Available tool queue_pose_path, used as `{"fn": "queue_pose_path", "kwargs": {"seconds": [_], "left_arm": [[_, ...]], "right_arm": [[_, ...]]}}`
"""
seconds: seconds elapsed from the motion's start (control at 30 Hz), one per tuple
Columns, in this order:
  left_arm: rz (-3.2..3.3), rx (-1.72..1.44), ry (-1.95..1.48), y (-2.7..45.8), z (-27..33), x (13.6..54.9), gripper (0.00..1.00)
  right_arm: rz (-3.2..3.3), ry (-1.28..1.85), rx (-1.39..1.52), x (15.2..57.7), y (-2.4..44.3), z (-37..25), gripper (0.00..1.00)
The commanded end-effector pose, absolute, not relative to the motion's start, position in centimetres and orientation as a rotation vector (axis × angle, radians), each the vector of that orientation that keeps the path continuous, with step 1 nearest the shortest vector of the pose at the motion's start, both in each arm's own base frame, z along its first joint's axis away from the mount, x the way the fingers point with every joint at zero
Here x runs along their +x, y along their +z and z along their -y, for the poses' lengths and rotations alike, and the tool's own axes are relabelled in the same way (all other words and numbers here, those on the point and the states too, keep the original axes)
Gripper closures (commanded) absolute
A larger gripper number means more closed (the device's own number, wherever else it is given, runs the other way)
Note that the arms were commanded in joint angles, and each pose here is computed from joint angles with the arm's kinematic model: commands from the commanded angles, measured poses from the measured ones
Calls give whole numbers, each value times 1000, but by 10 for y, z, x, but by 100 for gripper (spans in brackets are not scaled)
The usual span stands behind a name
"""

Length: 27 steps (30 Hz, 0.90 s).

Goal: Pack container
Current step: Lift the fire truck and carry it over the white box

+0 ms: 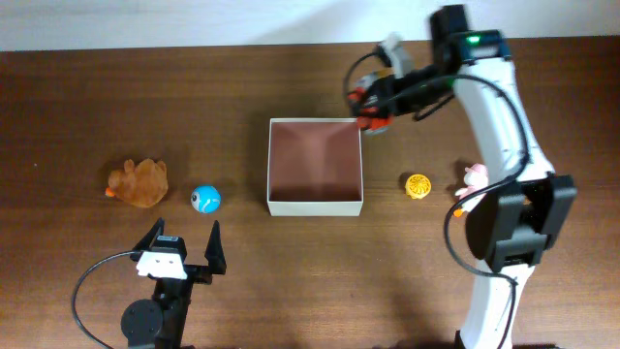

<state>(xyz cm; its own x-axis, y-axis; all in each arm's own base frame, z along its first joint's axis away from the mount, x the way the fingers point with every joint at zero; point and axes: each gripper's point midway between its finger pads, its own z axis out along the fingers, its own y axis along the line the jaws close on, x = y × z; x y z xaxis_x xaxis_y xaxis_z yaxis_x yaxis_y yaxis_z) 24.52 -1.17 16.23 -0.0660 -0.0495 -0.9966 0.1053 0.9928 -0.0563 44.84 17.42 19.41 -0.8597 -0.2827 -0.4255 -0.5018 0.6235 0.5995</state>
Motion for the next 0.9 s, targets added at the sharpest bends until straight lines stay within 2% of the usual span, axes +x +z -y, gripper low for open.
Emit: {"fn": "queue_pose_path", "kwargs": {"seconds": [0.0, 0.17, 0.4, 0.6, 0.87], "left_arm": [[-1629, 44, -104, 162, 9, 245, 0], [-1629, 44, -104, 162, 9, 245, 0], [-1629, 44, -104, 162, 9, 245, 0], [-1629, 44, -104, 162, 9, 245, 1], [-1629, 44, -104, 162, 9, 245, 0]], "right_arm": [[-2457, 1126, -792, 427, 227, -229, 46], [-2680, 725, -610, 427, 190, -270, 46], [-2682, 418, -415, 431, 177, -299, 46], [-2719, 308, -276, 436, 151, -303, 46], [-2754, 286, -265, 447, 113, -308, 46]]}}
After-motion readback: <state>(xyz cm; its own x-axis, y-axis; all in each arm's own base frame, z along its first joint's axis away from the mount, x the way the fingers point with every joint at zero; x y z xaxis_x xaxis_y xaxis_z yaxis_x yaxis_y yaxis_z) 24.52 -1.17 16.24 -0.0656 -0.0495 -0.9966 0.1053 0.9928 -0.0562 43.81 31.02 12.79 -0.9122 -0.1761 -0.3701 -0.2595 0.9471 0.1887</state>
